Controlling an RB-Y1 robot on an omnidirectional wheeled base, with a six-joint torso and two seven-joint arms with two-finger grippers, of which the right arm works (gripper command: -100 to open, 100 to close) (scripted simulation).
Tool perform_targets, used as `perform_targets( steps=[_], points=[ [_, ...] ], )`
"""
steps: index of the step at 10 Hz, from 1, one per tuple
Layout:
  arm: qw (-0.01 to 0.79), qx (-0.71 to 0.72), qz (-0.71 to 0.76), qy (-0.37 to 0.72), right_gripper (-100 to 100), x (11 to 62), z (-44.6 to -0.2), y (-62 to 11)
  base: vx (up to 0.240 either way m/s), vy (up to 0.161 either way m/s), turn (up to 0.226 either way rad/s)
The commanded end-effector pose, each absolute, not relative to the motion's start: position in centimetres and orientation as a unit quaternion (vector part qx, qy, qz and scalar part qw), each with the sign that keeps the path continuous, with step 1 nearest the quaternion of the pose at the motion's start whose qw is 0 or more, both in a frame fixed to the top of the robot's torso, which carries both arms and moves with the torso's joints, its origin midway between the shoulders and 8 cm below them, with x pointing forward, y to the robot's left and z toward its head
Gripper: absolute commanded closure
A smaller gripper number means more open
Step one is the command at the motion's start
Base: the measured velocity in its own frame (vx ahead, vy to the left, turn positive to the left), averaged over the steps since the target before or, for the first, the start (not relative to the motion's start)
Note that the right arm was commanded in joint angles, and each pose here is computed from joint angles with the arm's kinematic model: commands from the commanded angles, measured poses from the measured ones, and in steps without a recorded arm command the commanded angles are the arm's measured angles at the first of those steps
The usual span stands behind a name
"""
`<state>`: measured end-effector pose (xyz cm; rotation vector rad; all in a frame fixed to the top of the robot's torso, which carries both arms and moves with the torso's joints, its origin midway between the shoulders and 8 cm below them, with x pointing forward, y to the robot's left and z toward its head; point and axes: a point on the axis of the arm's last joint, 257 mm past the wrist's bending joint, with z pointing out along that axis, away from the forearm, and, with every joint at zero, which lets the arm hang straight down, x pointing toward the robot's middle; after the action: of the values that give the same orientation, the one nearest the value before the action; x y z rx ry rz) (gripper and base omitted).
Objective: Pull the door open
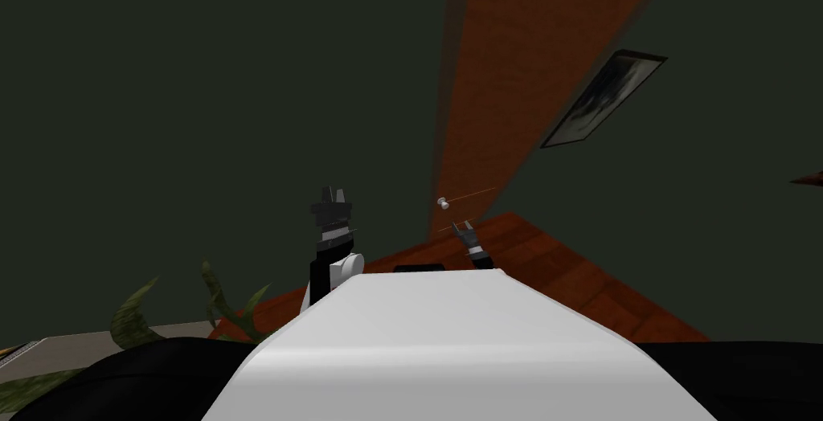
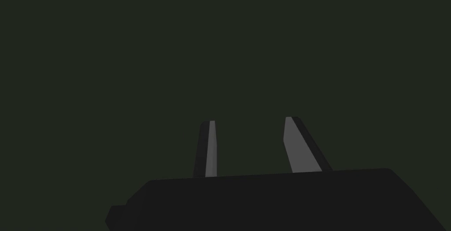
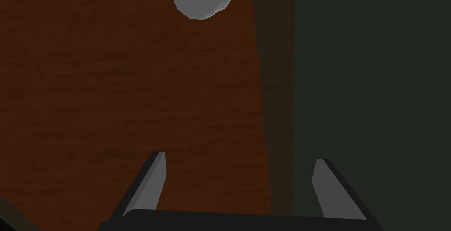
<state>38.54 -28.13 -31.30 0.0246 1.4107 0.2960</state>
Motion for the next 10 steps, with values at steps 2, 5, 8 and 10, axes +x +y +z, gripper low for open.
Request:
perform_targets(
  steps=[2, 5, 8, 10],
  points=[
    [0.739, -0.015, 0.116, 0.664, -100, 37.7, -33.7, -28.0, 0.082, -0.039, 0.067],
    [0.721, -0.047, 0.096, 0.685, -100, 36.5, -36.5, -27.9, 0.085, -0.059, 0.062],
    [0.708, -0.069, 0.083, 0.698, -100, 35.6, -38.4, -27.8, 0.096, -0.083, 0.045],
    [0.707, -0.070, 0.083, 0.699, -100, 35.6, -38.7, -27.7, 0.062, -0.054, 0.020]
  ],
)
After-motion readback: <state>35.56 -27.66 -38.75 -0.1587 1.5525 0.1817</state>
